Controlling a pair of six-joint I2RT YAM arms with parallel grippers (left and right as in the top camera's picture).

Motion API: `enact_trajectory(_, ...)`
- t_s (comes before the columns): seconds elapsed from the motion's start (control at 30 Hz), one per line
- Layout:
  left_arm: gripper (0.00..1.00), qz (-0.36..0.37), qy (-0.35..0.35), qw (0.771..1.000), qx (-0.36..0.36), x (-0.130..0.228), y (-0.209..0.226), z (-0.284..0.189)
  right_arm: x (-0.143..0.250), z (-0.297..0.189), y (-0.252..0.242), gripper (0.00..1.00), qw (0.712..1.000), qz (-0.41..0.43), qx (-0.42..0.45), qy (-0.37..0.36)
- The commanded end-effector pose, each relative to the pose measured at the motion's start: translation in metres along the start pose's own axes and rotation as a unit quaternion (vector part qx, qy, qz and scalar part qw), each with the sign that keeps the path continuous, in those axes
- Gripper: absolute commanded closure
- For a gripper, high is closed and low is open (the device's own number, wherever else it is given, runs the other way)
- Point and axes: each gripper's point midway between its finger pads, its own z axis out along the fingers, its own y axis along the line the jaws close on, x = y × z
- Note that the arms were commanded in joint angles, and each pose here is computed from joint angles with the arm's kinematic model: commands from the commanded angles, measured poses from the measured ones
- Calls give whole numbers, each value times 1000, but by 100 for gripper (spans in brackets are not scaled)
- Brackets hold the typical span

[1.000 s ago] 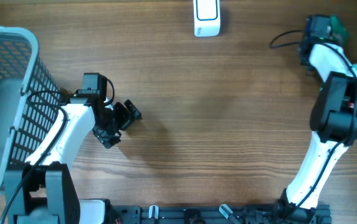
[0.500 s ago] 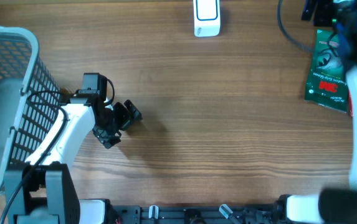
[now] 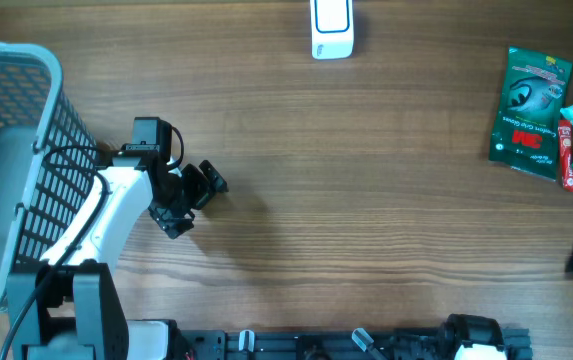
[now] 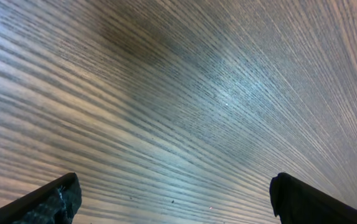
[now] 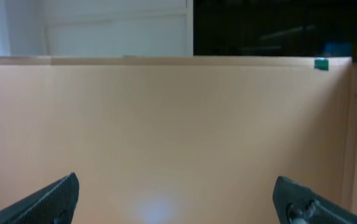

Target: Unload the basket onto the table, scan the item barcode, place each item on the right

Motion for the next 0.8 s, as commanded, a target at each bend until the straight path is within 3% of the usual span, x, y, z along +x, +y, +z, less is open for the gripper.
enact_trajectory(0.0,0,-3,-2,1000,-3,-2,2,0,22,-22,5,0,999,16,-4,41)
enact_trajectory(0.17,0,-3,-2,1000,-3,-2,2,0,106,-49,5,0,975,52,10,214)
enact_trajectory(0.3,0,-3,-2,1000,-3,-2,2,0,185,-106,10,0,912,90,25,401)
enact_trajectory(0.4,0,-3,-2,1000,-3,-2,2,0,172,-104,11,0,932,80,21,352)
enact_trajectory(0.77,0,-3,-2,1000,-3,-2,2,0,138,-191,23,0,982,36,29,182)
